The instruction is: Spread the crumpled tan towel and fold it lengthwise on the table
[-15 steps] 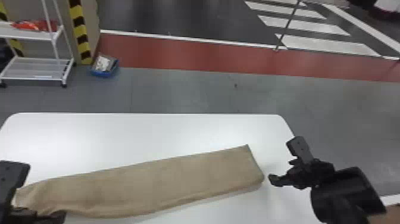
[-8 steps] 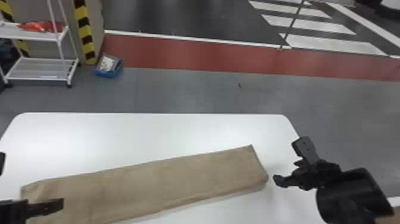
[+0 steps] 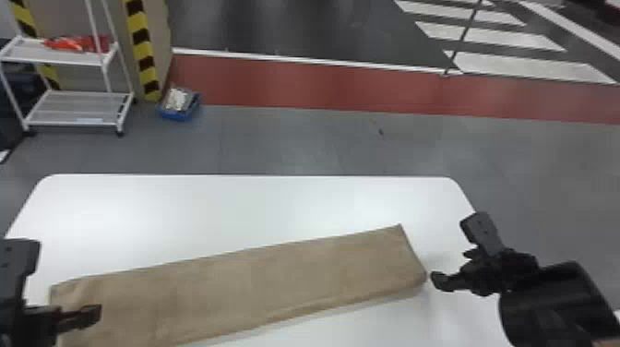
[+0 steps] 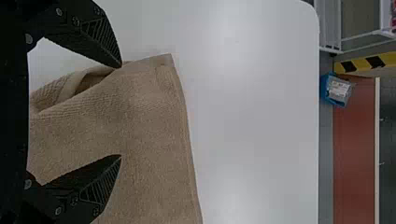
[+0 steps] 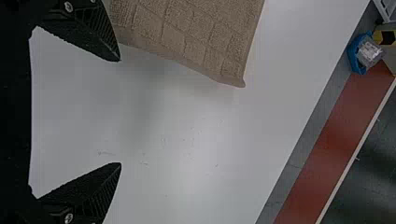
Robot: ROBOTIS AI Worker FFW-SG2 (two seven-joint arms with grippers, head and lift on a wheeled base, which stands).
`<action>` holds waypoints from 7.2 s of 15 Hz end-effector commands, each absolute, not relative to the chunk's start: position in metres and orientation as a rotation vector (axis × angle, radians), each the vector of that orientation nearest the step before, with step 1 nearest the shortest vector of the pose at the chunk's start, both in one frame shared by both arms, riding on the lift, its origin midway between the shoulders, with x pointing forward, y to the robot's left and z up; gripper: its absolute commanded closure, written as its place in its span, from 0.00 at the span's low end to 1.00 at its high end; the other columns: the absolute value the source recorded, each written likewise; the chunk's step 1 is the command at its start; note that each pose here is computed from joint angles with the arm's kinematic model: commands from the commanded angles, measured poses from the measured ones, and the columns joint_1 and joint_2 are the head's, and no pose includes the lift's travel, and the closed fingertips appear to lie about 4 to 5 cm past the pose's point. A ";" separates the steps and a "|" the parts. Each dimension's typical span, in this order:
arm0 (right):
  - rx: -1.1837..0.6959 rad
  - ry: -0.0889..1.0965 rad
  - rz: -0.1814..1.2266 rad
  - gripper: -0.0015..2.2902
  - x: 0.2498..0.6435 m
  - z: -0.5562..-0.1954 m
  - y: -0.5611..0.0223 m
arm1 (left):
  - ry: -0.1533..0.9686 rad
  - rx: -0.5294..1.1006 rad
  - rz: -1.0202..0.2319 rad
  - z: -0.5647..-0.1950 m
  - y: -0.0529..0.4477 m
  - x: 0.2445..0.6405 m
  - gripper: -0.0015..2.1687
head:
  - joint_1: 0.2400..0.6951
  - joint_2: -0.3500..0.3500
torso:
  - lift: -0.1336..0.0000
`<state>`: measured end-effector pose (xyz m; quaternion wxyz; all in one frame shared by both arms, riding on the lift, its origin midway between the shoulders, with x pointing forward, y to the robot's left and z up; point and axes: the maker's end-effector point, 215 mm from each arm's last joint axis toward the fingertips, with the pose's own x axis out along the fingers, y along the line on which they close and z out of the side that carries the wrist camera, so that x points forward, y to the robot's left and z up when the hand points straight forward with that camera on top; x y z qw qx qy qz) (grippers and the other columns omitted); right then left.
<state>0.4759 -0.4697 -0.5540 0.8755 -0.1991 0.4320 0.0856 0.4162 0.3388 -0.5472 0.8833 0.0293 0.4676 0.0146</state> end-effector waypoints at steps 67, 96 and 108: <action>0.020 0.820 0.182 0.04 0.509 -0.498 -0.446 | 1.007 -0.008 0.032 -0.547 0.365 0.374 0.12 | 1.00 0.35 | 1.00; 0.037 0.827 0.171 0.04 0.506 -0.499 -0.447 | 0.990 0.005 0.030 -0.548 0.373 0.374 0.12 | 1.00 0.37 | 1.00; 0.034 0.824 0.171 0.04 0.508 -0.497 -0.447 | 0.986 0.009 0.029 -0.548 0.374 0.375 0.12 | 1.00 0.37 | 1.00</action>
